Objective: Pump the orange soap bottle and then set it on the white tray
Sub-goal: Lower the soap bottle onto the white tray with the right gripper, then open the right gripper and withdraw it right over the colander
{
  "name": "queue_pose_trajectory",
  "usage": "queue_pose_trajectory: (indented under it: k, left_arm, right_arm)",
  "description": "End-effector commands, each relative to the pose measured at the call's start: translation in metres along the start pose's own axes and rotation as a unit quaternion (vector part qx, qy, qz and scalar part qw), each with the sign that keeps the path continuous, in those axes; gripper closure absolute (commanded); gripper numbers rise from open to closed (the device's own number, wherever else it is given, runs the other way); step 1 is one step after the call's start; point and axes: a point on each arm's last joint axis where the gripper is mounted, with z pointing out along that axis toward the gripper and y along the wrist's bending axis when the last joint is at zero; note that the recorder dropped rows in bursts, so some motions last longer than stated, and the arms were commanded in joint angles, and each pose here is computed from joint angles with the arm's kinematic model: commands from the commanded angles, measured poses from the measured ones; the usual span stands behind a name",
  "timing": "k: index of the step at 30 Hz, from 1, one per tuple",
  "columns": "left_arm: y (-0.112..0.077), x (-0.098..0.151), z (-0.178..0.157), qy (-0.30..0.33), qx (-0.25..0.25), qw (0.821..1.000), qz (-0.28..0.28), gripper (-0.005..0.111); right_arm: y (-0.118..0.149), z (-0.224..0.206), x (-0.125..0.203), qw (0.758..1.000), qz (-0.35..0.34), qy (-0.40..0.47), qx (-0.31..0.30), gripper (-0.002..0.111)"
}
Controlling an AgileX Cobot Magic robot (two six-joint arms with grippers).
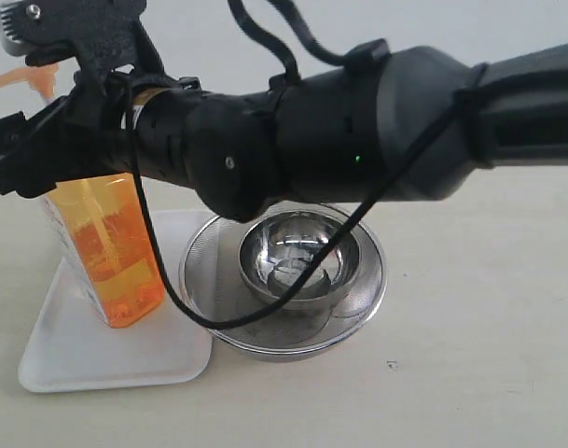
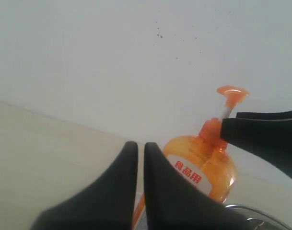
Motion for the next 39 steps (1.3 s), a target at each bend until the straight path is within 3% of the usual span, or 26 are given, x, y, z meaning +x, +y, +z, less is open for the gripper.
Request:
queue_pose_trajectory:
  k: [1, 7, 9, 15, 19, 20, 26, 29, 39]
  left_arm:
    - [-0.001, 0.001, 0.0, 0.002, 0.01, 1.0, 0.0, 0.102]
    - [-0.001, 0.001, 0.0, 0.002, 0.01, 1.0, 0.0, 0.102]
    - [-0.001, 0.001, 0.0, 0.002, 0.01, 1.0, 0.0, 0.102]
    - [-0.001, 0.001, 0.0, 0.002, 0.01, 1.0, 0.0, 0.102]
    - [-0.001, 0.001, 0.0, 0.002, 0.01, 1.0, 0.0, 0.102]
    - [-0.001, 0.001, 0.0, 0.002, 0.01, 1.0, 0.0, 0.102]
    - [-0.001, 0.001, 0.0, 0.001, 0.012, 1.0, 0.001, 0.102]
    - [-0.006, 0.002, 0.0, 0.003, 0.036, 0.999, 0.007, 0.102]
    - [-0.023, 0.005, -0.003, 0.018, 0.131, 0.991, 0.009, 0.102]
  right_arm:
    - [0.002, -0.017, -0.017, 1.0, -0.002, 0.021, -0.014, 0.026]
    - [-0.001, -0.034, -0.027, 0.998, -0.001, 0.053, -0.023, 0.026]
    - [-0.009, -0.038, -0.028, 0.997, 0.005, 0.072, -0.019, 0.031]
    - [-0.028, -0.049, -0.024, 0.99, 0.023, 0.138, -0.011, 0.071]
    - [-0.029, -0.058, -0.023, 0.984, -0.012, 0.176, -0.014, 0.104]
    - [-0.031, -0.06, -0.023, 0.983, -0.017, 0.185, -0.012, 0.108]
    - [-0.046, -0.084, -0.027, 0.982, -0.001, 0.188, 0.028, 0.108]
    - [-0.058, -0.106, -0.023, 0.983, 0.005, 0.174, 0.052, 0.108]
    - [-0.087, -0.18, 0.029, 0.981, 0.046, 0.143, 0.121, 0.108]
